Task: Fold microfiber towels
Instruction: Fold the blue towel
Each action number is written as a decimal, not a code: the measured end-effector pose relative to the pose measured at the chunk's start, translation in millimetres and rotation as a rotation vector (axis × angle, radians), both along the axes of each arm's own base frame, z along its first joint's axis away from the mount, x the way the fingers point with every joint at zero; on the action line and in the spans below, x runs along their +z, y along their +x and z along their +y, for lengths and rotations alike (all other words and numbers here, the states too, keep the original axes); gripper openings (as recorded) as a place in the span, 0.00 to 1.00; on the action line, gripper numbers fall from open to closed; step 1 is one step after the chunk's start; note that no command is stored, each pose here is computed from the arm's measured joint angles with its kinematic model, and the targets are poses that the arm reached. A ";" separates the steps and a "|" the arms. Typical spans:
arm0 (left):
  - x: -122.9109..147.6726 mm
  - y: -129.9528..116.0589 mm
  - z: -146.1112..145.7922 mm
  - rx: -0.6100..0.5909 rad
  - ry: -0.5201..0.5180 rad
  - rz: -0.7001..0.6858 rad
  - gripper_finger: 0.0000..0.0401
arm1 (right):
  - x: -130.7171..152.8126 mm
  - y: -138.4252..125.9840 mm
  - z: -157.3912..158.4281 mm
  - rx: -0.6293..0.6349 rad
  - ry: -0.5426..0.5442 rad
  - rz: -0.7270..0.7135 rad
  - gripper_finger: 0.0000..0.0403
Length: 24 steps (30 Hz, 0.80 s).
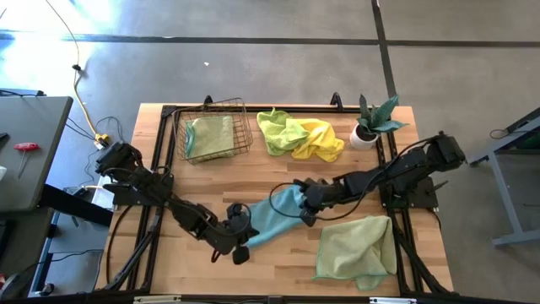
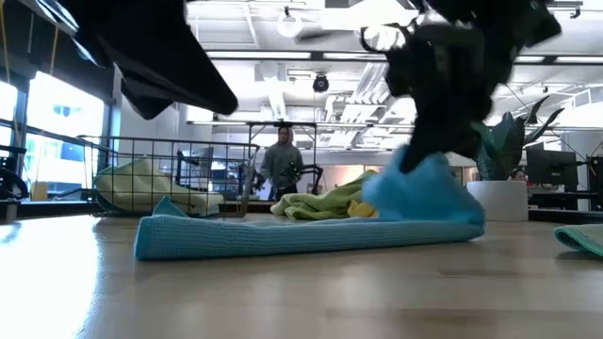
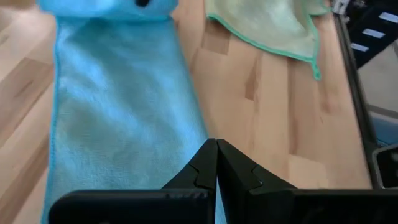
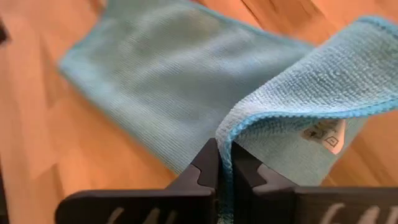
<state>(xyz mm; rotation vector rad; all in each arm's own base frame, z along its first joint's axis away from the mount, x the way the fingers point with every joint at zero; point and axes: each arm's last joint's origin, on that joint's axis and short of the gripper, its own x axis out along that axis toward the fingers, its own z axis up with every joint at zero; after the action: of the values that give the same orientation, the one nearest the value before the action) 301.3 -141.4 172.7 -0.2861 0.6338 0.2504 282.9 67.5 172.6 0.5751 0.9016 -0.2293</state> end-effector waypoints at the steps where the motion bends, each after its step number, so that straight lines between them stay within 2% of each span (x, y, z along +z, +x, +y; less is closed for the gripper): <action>1: 0.1 -1.1 -2.3 -0.004 -0.004 -0.001 0.00 | 4.8 5.2 2.2 0.014 -0.015 -0.005 0.00; 5: 4.0 -6.4 -11.8 -0.027 -0.029 -0.017 0.00 | 11.4 23.4 7.7 0.051 -0.065 0.009 0.00; 12: 14.7 -21.7 -30.9 -0.079 -0.069 -0.040 0.00 | -5.2 59.0 19.2 0.117 -0.105 0.046 0.00; 17: 21.3 -33.2 -40.4 -0.090 -0.109 -0.040 0.00 | -3.2 83.4 33.0 0.188 -0.137 0.006 0.00; 24: 23.7 -46.0 -54.5 -0.120 -0.142 -0.035 0.00 | 0.8 99.7 44.0 0.232 -0.138 -0.061 0.00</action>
<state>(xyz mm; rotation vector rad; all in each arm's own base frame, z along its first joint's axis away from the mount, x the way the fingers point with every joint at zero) 255.3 -196.0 196.4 -0.3871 0.6330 0.0853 382.7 111.5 173.4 0.3443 0.8780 -0.0627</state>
